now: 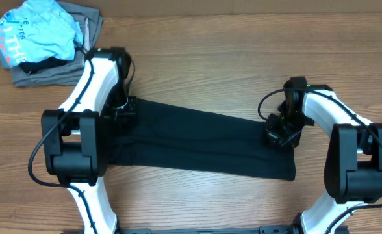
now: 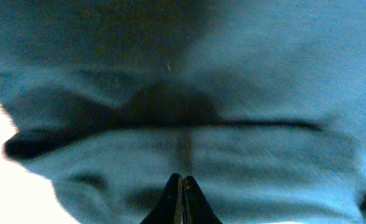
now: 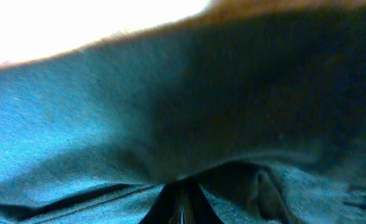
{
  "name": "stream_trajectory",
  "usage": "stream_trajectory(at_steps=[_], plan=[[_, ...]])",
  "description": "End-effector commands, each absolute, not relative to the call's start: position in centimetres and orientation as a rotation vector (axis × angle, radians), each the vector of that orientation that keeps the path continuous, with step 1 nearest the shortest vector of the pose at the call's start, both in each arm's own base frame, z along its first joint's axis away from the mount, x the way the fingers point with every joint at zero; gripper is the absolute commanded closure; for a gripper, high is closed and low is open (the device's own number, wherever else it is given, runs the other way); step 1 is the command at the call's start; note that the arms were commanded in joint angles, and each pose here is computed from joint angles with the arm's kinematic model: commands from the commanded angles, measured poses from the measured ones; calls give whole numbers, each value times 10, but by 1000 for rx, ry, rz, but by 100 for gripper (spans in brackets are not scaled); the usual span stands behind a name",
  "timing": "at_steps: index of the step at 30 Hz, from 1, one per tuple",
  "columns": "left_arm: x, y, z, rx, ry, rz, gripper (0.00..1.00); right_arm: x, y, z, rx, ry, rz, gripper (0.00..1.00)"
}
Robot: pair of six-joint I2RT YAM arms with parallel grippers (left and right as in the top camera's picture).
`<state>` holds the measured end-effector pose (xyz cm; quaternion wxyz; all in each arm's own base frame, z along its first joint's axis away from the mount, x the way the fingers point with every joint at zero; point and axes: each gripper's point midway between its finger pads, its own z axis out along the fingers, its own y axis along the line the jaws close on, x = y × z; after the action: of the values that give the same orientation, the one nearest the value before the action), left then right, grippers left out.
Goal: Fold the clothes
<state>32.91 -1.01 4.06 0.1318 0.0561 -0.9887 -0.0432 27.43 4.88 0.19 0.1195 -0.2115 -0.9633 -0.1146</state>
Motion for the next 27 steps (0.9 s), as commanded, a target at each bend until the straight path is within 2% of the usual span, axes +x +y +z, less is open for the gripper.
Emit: stream_trajectory(at_steps=[1, 10, 27], plan=[[317, -13, 18, 170, -2835, -43, 96, 267, 48, 1, -665, -2813, -334, 96], [304, 17, -17, 341, -2830, -25, 96, 270, 28, -8, -850, -2808, -220, 96], [295, 55, -12, 557, -2777, -5, 96, 288, 12, 0, -944, -2835, -213, 96]])
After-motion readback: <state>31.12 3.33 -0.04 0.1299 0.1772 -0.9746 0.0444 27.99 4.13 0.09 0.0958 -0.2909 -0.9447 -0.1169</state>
